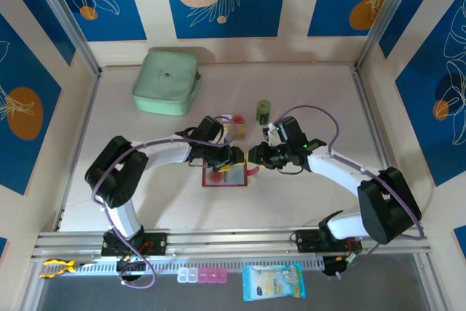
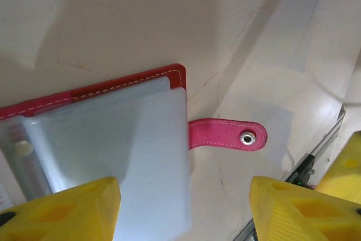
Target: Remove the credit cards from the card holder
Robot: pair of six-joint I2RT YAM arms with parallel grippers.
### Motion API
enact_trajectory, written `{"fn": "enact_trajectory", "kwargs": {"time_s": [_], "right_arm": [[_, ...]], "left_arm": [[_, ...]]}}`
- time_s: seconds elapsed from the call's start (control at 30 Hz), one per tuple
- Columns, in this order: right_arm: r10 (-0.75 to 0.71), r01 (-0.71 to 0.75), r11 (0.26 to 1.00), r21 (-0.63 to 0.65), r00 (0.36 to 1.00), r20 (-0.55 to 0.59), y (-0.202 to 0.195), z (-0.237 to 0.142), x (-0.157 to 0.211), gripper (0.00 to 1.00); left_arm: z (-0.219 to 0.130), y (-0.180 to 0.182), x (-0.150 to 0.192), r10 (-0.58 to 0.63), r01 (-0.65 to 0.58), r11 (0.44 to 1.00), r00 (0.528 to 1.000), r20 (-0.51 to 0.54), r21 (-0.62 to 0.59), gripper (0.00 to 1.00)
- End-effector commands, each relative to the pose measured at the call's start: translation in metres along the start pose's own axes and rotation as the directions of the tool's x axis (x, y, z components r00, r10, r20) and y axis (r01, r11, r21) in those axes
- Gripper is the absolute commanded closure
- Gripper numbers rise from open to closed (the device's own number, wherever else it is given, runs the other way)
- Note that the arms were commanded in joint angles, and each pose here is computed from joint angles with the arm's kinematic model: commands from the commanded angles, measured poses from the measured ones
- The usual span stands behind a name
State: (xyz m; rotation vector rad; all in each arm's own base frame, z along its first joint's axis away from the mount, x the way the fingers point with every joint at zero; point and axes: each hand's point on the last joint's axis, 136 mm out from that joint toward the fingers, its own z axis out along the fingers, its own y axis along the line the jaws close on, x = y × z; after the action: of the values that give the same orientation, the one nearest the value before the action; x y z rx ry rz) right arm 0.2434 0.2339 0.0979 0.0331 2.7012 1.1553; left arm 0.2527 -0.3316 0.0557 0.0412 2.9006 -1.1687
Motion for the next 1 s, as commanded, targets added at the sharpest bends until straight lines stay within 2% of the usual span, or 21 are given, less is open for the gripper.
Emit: {"fn": "enact_trajectory", "kwargs": {"time_s": [0.0,0.4,0.63,0.97], "right_arm": [[0.004,-0.004,1.0,0.014,1.0,-0.012,-0.008,-0.004,0.008,0.67],[0.014,-0.014,1.0,0.01,0.999,-0.029,-0.011,-0.001,0.009,0.66],[-0.001,0.001,1.0,-0.002,0.999,-0.049,0.0,0.004,0.007,0.66],[-0.043,0.043,0.999,0.004,0.994,-0.104,0.025,0.028,0.01,0.67]], "left_arm": [[0.009,-0.003,0.005,0.001,-0.002,1.0,0.999,-0.032,-0.002,0.37],[0.014,0.007,0.007,-0.007,0.006,0.999,0.999,-0.033,-0.042,0.36],[-0.01,0.0,-0.004,0.049,-0.046,0.997,0.998,0.044,-0.063,0.36],[-0.05,0.032,-0.004,0.018,-0.008,0.997,0.991,0.133,-0.077,0.38]]}}
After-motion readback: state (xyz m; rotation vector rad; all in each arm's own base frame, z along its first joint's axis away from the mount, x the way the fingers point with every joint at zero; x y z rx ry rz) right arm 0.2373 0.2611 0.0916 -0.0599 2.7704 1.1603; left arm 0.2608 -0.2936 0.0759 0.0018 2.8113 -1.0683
